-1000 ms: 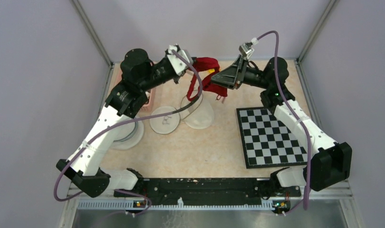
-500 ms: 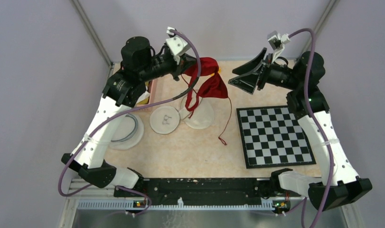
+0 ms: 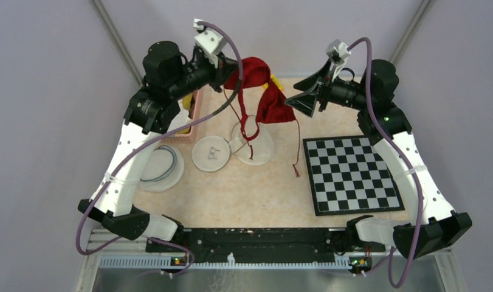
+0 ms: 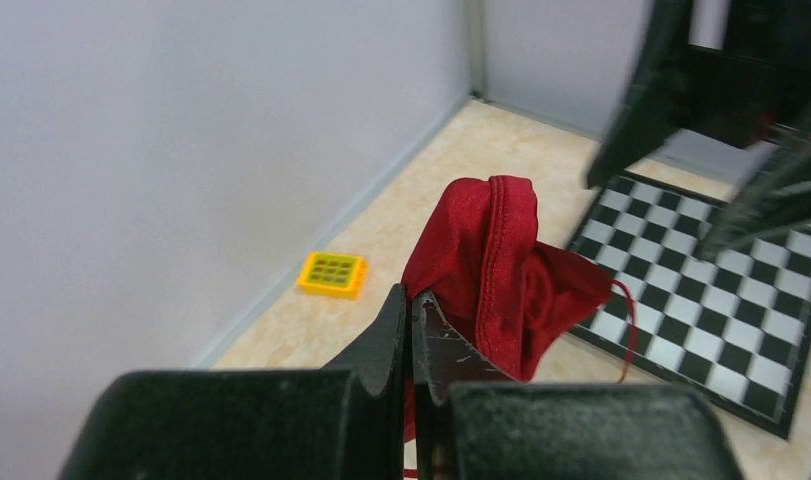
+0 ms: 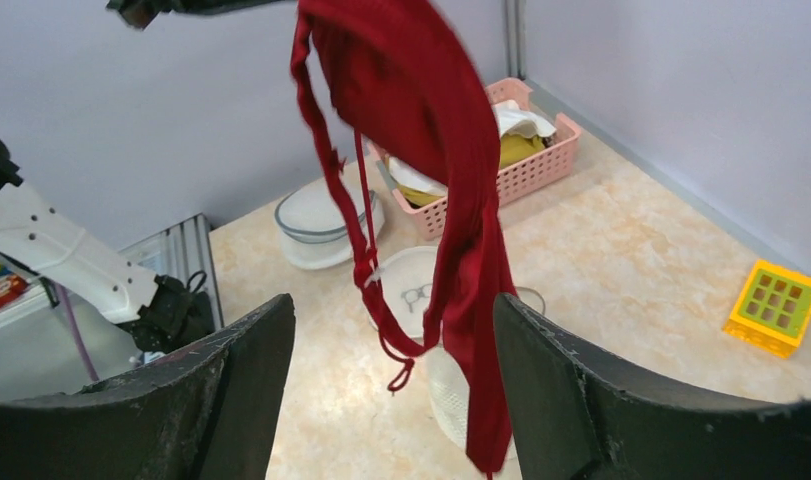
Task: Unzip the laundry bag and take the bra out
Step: Place the bra in the bin.
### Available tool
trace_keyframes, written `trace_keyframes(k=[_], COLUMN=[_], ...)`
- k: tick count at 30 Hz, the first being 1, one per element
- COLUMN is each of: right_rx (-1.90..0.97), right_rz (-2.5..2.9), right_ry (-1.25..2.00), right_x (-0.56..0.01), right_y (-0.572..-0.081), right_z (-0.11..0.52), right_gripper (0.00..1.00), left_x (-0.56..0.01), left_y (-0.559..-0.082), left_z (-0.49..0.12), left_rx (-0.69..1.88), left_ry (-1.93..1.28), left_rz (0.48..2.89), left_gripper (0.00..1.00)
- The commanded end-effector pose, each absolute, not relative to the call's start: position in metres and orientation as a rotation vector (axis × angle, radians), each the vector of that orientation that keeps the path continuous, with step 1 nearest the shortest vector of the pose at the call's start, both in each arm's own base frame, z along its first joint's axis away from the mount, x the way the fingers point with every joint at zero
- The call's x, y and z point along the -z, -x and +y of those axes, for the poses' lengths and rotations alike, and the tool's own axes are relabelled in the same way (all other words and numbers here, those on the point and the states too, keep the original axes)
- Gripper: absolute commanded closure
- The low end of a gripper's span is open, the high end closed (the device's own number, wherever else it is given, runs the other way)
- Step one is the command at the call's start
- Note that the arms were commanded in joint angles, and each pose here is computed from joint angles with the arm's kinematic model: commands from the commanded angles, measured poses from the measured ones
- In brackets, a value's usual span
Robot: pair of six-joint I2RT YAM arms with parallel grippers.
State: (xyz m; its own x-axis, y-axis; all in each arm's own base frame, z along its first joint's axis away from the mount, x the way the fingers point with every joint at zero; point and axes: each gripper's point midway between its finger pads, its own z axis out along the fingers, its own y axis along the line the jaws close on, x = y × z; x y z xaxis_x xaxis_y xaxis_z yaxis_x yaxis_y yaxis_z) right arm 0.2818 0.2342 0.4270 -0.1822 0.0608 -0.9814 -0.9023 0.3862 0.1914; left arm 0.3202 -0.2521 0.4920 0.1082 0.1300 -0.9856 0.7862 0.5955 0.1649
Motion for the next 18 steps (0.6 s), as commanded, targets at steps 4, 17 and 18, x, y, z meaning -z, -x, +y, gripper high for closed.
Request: trace_keyframes(k=[4,17,18], right_rx=[-0.968,-0.957,-0.958], right_rz=[1.434,1.447,1.449], right_ry=[0.779,0.786,0.785], right_x=[-0.44,-0.434,-0.433], right_y=[-0.278,-0.275,-0.276], right_z=[0.228,0.226,0.226], right_gripper=[0.27,0.27,0.27], left_x=[-0.565,-0.637,-0.639], left_y=[-0.383,-0.423,-0.424], left_z=[-0.151,-0.006,0.001], left_rx=[0.357,0.13,0.115], left_ry=[-0.371,-0.058,-0.052], left_rz=[1.33,1.12,1.113], left_gripper=[1.0,1.0,1.0])
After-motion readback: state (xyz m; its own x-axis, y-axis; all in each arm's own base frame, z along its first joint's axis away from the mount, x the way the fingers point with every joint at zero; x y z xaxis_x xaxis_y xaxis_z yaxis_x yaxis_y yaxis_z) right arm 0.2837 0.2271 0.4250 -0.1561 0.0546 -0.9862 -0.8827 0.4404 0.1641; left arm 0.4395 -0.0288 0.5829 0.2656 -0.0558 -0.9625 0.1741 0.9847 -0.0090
